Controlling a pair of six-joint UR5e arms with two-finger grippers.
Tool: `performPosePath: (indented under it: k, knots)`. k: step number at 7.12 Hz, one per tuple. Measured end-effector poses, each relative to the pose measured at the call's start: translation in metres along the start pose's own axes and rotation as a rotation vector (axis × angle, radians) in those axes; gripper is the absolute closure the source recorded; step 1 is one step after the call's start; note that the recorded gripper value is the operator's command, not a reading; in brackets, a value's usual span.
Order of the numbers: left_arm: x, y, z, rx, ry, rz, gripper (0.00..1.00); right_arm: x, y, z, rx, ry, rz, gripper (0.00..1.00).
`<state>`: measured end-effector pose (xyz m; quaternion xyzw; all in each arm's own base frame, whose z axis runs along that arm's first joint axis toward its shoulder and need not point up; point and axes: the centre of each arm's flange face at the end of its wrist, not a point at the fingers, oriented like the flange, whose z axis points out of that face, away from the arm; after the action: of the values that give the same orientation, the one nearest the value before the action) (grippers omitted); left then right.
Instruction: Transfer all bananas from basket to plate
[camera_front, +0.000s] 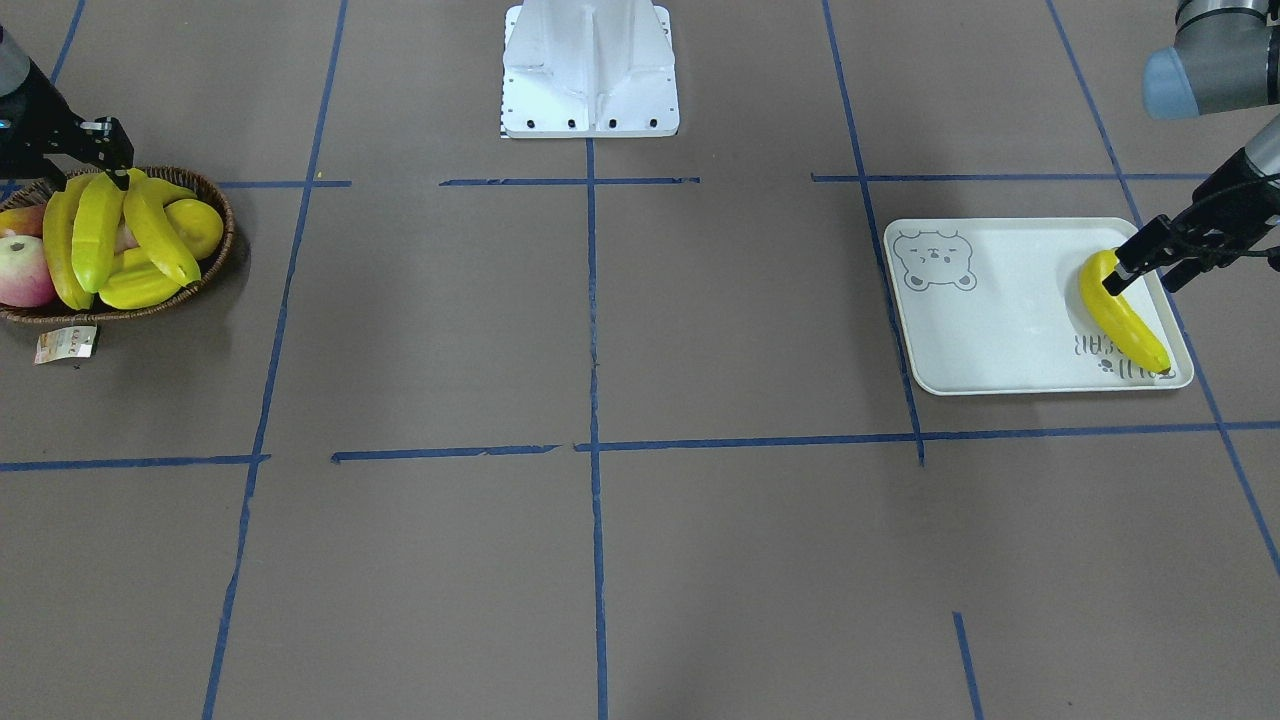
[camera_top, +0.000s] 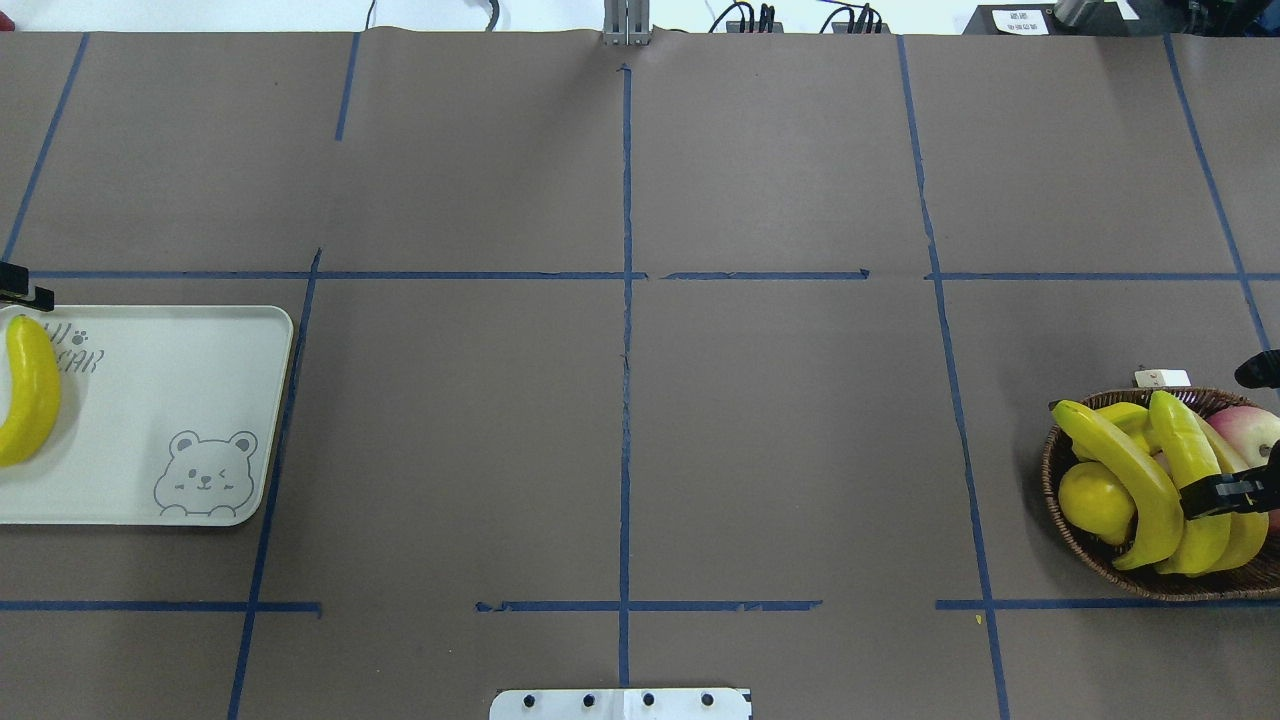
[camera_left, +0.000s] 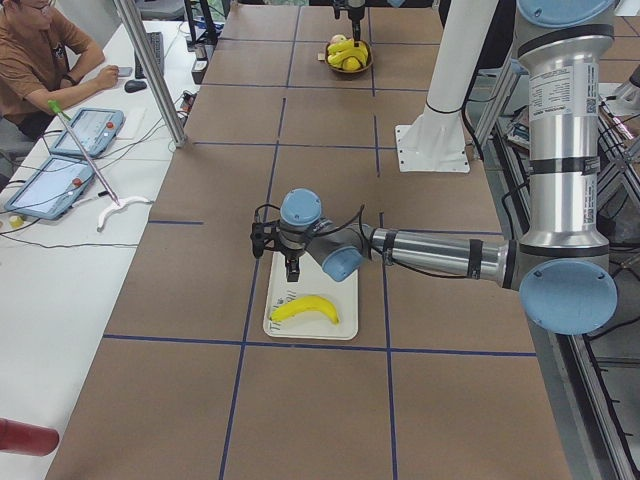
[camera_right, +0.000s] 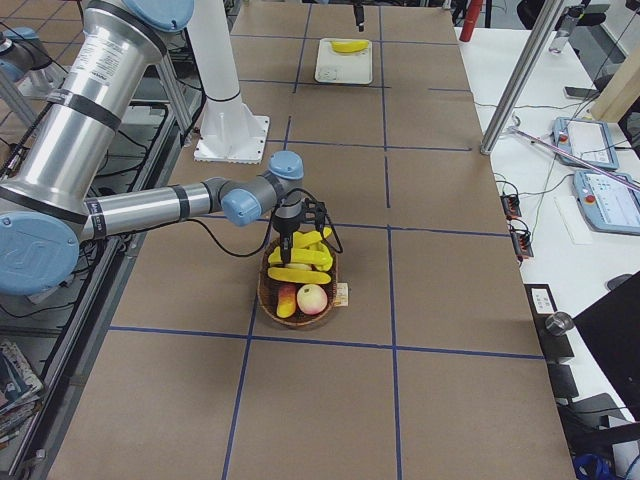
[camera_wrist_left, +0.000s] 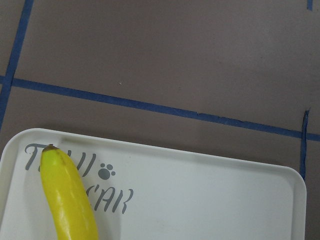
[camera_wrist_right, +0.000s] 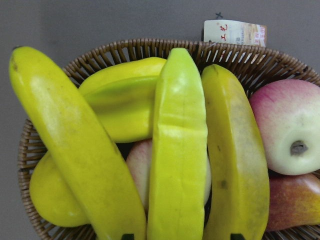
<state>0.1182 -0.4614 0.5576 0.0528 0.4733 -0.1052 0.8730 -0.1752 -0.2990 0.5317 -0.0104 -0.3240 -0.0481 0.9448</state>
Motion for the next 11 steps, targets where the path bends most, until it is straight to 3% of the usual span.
performPosePath:
  k: [3,6,8,11]
  knots:
    - [0.001,0.000,0.000,0.001,0.001,0.004,0.01,0.004,-0.001,0.007,-0.009,0.007,-0.001,0.61]
    - [0.001,0.000,-0.001,0.002,0.003,0.010,0.01,0.004,-0.002,0.007,-0.008,0.007,0.000,0.96]
    - [0.002,0.000,-0.001,0.003,0.003,0.012,0.01,0.010,-0.004,-0.004,-0.002,-0.017,-0.005,1.00]
    - [0.003,-0.001,-0.001,0.003,0.005,0.012,0.01,0.053,-0.005,-0.039,-0.010,-0.141,-0.032,1.00]
